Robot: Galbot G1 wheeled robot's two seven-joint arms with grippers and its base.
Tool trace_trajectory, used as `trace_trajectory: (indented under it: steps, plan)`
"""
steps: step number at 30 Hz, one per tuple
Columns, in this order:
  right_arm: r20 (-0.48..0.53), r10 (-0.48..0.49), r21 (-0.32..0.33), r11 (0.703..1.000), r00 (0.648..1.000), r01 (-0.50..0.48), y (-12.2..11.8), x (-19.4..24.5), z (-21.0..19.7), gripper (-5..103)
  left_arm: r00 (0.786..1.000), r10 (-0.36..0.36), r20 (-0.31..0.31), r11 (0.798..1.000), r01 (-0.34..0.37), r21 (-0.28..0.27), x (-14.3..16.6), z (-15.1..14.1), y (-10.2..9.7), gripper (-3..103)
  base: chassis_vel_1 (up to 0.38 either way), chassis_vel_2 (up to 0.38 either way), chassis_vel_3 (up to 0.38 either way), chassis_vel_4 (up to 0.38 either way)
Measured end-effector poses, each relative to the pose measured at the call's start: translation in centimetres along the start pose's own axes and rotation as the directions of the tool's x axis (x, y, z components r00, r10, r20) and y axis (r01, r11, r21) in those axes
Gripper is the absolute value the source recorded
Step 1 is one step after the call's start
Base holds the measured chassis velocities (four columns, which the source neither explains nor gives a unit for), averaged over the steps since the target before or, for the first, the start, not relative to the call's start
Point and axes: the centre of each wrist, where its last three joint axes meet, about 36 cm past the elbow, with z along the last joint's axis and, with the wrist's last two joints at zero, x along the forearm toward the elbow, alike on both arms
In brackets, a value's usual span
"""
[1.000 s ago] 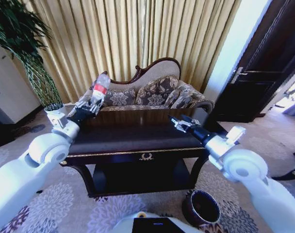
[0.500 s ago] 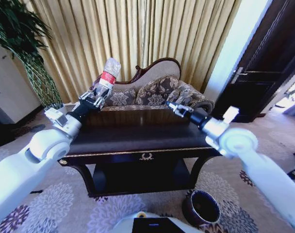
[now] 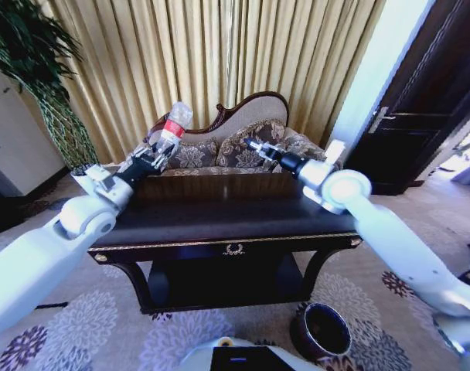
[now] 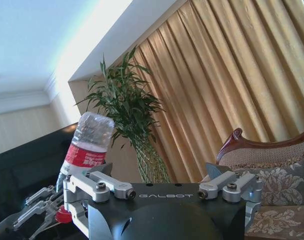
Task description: Move to the front of the table and place the trash on the table into the trash bin.
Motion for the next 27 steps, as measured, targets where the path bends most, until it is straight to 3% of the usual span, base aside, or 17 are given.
trace_trajectory:
  steps: [13,27]
  plan:
    - [0.018,-0.013,0.013,1.0,1.0,0.013,0.5,0.2,-0.4,100,0.989,0.145,0.008,0.987,-0.146,0.064,-4.9,-0.4,-6.6,29,0.0,0.0,0.0,0.0]
    - [0.045,-0.018,0.016,1.0,0.999,0.018,1.1,1.5,-0.8,100,0.97,0.243,0.026,0.967,-0.245,0.075,-7.6,-2.3,-10.4,28,0.0,0.0,0.0,0.0]
